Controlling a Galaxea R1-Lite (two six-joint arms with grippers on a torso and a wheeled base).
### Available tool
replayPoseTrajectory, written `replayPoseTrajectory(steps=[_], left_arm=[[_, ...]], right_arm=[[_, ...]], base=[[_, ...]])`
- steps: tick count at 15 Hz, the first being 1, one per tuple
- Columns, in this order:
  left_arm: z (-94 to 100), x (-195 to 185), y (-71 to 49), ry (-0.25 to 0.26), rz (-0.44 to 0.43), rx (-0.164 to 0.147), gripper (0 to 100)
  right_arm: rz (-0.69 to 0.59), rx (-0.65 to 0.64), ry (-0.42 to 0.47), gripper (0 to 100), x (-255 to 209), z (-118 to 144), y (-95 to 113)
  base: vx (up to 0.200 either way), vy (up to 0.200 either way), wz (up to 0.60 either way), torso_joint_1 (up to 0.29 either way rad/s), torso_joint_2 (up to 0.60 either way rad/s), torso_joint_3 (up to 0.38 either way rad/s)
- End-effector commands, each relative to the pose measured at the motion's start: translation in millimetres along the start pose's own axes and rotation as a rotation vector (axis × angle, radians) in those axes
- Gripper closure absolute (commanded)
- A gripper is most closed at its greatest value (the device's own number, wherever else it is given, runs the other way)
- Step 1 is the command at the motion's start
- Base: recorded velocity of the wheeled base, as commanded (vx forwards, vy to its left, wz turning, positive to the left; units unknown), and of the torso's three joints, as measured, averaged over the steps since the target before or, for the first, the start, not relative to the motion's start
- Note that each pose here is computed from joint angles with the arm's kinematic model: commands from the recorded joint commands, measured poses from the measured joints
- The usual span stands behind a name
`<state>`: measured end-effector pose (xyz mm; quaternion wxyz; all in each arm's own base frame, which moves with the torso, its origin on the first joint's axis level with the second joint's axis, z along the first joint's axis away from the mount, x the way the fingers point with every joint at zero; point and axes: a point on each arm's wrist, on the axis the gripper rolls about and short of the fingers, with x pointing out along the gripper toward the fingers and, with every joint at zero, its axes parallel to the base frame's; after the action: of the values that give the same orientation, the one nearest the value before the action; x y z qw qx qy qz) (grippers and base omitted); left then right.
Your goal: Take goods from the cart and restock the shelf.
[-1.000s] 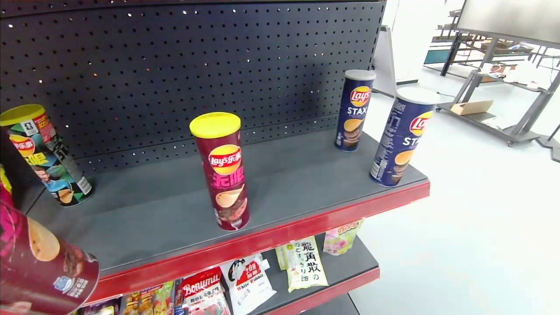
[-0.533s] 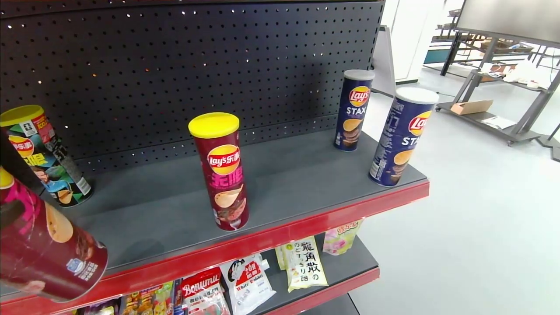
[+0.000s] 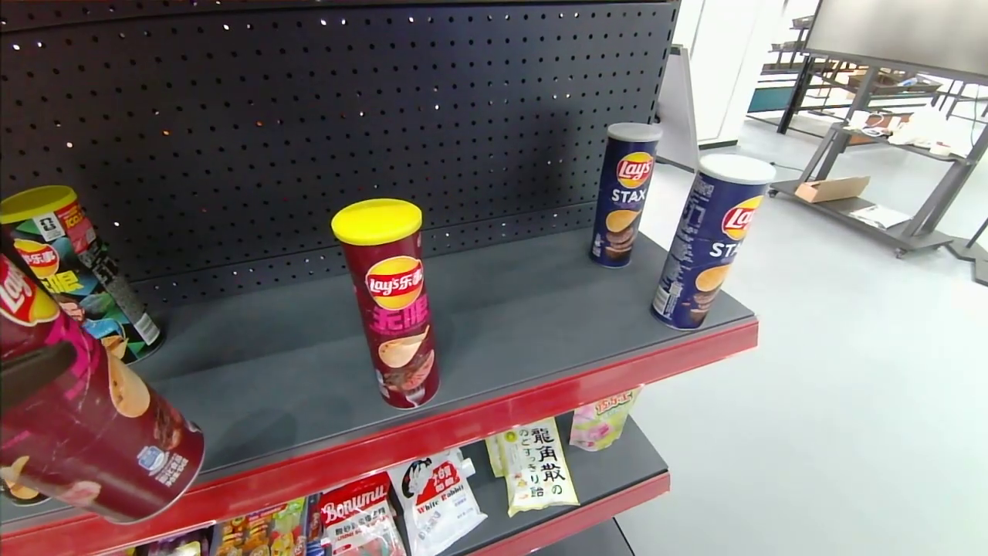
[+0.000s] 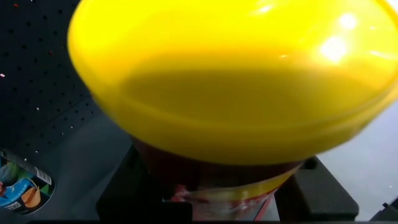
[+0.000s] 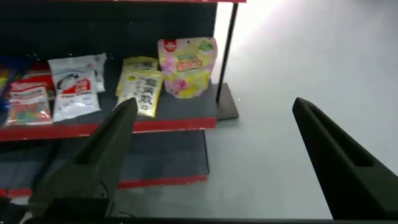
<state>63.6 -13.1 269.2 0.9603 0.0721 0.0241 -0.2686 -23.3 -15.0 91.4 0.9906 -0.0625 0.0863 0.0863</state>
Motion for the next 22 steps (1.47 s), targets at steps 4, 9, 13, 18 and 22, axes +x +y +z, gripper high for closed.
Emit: replayPoseTrajectory(steps=[4,9,13,18,22], left_arm=[[-3.5,5,2.3,0.025,-0.005,-0.014,100],[-4.6,6,2.7,0.030,-0.006,-0.015,100],[-4.9,6,2.5,0.030,-0.004,-0.015,100],[-12.3,9,2.0,0.055,-0.019,-0.029,100],[-19.7,21,7.0,0.109,-0.033,-0.060,100]], right_arm=[[-0.317,0.015,0.153,0,8,5,5],[-0.165,0.089,-0.141,0,11,-5,12],[-0.025,0.097,-0.094,0,12,-10,15],[-0.076,0.129,-0.090,0,12,-11,14],[-0.074,0.129,-0.090,0,12,-11,14]], base=[[0.000,0.000,0.00,0.000,0.00,0.000],[0.000,0.000,0.00,0.000,0.00,0.000],[0.000,0.000,0.00,0.000,0.00,0.000],[0.000,0.000,0.00,0.000,0.00,0.000],[0.000,0.000,0.00,0.000,0.00,0.000]])
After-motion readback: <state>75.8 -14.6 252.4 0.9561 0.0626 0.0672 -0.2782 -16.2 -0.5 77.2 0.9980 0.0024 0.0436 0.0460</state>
